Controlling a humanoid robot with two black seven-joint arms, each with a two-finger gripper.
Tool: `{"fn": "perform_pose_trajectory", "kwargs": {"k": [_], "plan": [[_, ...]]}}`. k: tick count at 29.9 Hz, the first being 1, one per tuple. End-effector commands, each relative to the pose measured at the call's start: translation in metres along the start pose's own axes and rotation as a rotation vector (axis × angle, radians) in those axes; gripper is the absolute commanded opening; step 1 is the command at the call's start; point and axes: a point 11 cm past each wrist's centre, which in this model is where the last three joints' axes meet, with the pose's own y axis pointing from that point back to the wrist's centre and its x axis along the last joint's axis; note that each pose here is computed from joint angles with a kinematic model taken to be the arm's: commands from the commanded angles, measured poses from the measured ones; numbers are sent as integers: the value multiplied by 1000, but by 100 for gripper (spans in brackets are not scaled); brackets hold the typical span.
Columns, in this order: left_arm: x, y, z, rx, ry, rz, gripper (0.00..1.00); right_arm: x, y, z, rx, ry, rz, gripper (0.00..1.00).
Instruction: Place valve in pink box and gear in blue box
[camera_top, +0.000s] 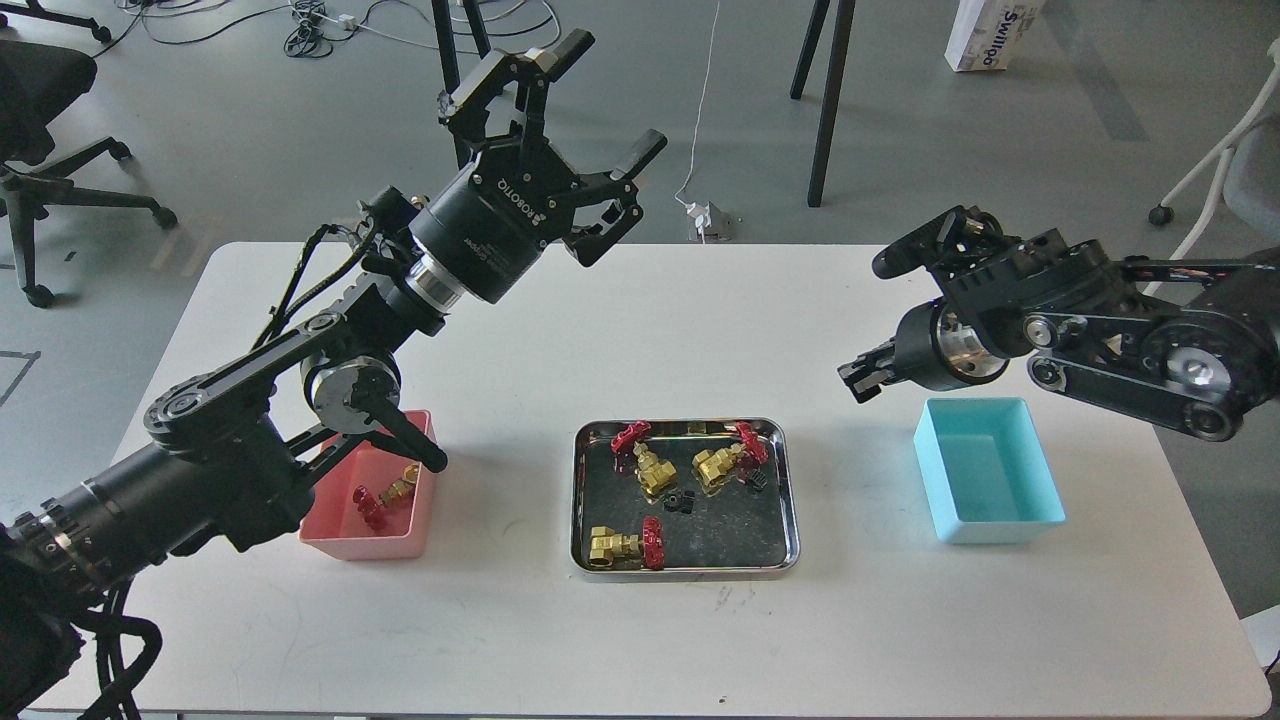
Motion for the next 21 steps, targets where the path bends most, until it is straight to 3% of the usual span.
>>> {"fn": "perform_pose_trajectory", "kwargs": {"k": [1,8,11,13,15,16,17,21], "plan": [[-4,-3,-6,1,15,-9,92,-25,7,30,-60,-36,-42,16],[-6,-5,-6,-3,19,-12,92,-64,-5,31,-73,-45,-122,19],[-6,-5,-6,-5,19,-12,92,-68,-6,32,-87,-50,-130,25],[-6,-5,-6,-5,19,-12,92,-67,-6,32,-85,-56,-123,40],[-6,-5,-6,-5,19,-12,92,-65,-6,32,-81,-69,-116,62],[-6,-5,-6,-5,19,-12,92,-63,-6,31,-77,-77,-110,84],[-5,-5,-6,-5,18,-11,92,-59,-5,32,-76,-84,-98,100],[4,-1,-5,3,5,15,92,-31,12,39,-58,-164,5,100]]}}
